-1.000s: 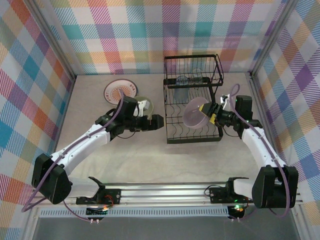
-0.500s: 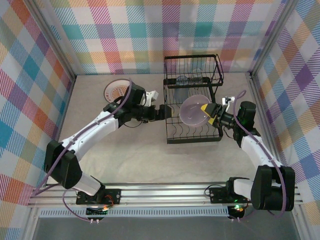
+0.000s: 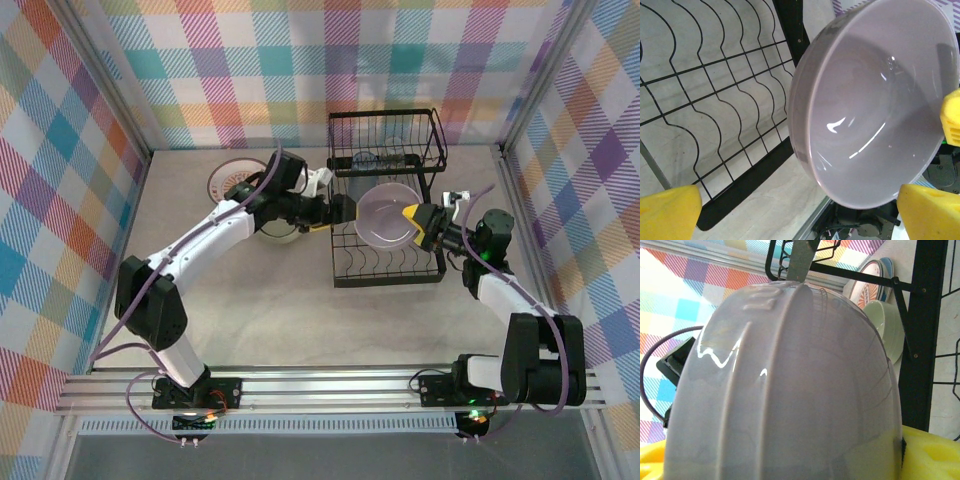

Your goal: Unload the mixed dishes from the dish rack

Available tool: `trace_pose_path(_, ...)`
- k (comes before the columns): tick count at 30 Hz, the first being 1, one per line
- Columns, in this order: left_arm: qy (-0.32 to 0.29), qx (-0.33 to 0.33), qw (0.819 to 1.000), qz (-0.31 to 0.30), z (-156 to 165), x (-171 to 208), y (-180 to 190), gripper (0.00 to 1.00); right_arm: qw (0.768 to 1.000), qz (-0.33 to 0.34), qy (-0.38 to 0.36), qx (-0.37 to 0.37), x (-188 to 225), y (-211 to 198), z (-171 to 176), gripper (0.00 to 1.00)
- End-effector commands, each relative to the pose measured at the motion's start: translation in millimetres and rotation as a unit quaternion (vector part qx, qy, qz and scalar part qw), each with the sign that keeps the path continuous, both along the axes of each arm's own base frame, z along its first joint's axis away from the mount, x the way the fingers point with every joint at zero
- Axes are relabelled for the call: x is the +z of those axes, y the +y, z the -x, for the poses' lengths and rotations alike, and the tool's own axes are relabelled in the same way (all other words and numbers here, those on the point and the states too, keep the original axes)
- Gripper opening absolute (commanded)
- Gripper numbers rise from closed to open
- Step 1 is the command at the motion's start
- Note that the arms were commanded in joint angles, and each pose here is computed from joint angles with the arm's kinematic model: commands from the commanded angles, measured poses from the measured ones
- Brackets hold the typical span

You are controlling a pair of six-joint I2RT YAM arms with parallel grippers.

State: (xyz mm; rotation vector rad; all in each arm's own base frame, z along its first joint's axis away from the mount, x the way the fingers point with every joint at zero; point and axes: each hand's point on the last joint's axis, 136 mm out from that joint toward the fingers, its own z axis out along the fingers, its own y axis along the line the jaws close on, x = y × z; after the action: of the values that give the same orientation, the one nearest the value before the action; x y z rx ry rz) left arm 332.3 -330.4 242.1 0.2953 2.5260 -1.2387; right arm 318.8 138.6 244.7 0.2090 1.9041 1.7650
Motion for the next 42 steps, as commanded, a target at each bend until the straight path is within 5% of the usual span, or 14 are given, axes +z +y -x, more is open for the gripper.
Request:
trace_pose_path(1,0.005,-0.015,1.000,-0.010,-2,1,-7,0.97,0.996,0.002,-0.093,0.016,38,1,9,0.00)
trace_pose_path(27,0.005,-0.038,0.999,-0.024,-9,-3,-45,0.44,0.995,-0.006,-0.097,0.028,44,3,16,0.00)
trace_pose_path(37,0.011,-0.030,0.999,-0.008,-6,6,-50,0.02,0.995,0.000,-0.097,0.029,44,4,19,0.00)
trace_pose_path(42,0.019,-0.012,1.000,0.008,-6,13,-51,0.00,0.995,0.007,-0.096,0.028,42,4,20,0.00)
